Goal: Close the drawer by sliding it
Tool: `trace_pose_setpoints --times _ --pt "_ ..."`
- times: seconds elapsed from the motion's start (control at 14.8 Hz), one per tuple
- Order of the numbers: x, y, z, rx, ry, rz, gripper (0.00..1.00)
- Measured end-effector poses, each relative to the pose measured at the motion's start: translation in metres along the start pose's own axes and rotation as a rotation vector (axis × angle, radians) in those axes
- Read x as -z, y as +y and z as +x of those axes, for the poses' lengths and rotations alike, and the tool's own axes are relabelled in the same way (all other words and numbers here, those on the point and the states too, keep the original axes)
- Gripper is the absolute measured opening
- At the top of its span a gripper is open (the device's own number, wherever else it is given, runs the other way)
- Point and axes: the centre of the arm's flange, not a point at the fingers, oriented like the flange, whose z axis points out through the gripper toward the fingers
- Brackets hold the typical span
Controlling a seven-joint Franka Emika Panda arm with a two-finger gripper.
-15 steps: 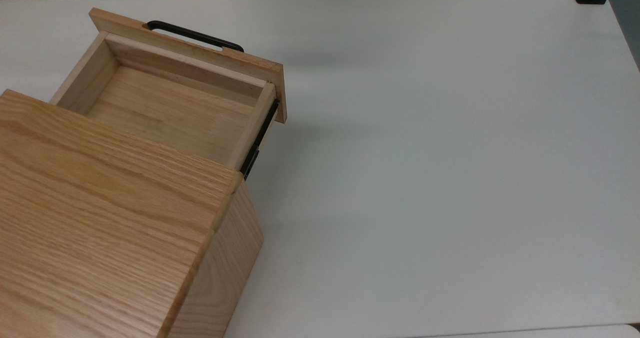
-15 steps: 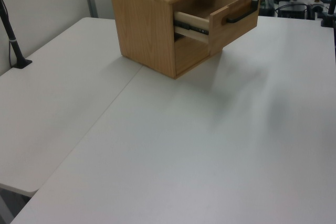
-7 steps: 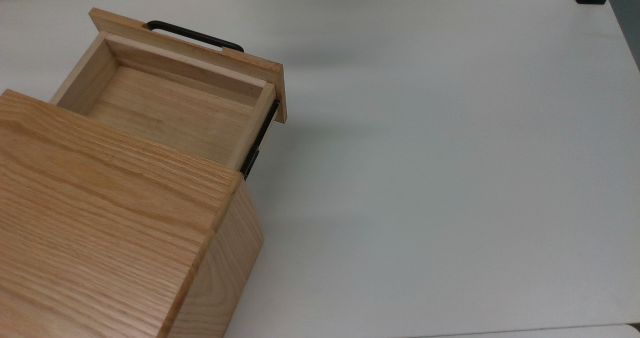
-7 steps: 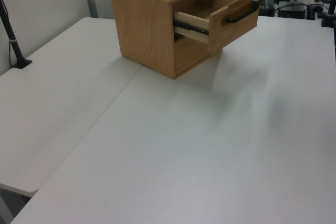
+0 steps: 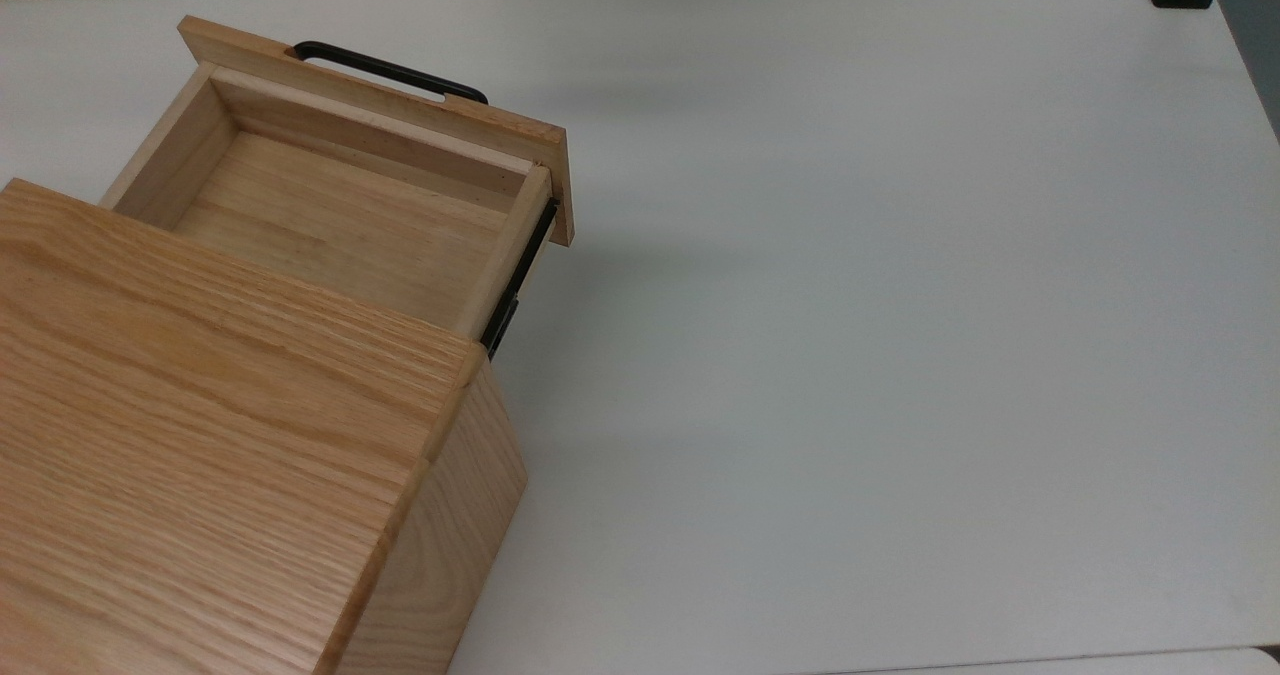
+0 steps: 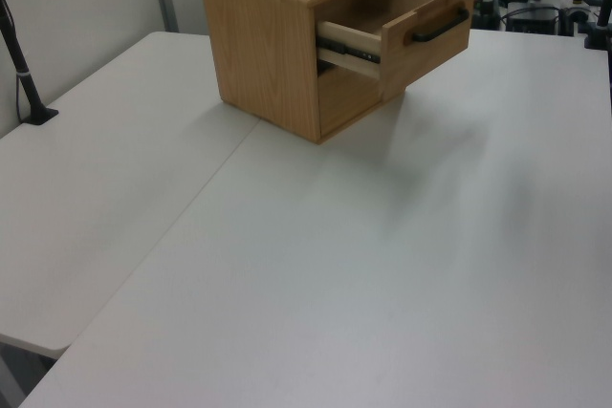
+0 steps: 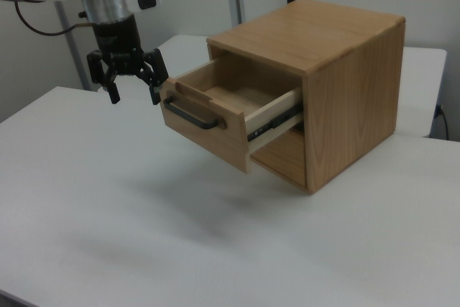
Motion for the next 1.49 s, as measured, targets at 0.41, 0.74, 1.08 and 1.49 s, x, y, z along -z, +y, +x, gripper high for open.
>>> trace_pose_setpoints --times 0.41,0.74,1.08,1.49 --pt "-0.013 0.013 0.001 -0.207 -0.012 0.001 0.39" --pt "-0.041 0.019 0.017 -0.348 0.037 -0.007 0.04" --pt "-0.069 0.029 0.05 -0.426 0.136 -0.021 0.01" --pt "-0.078 0.061 0.093 -0.488 0.324 -0.05 0.0"
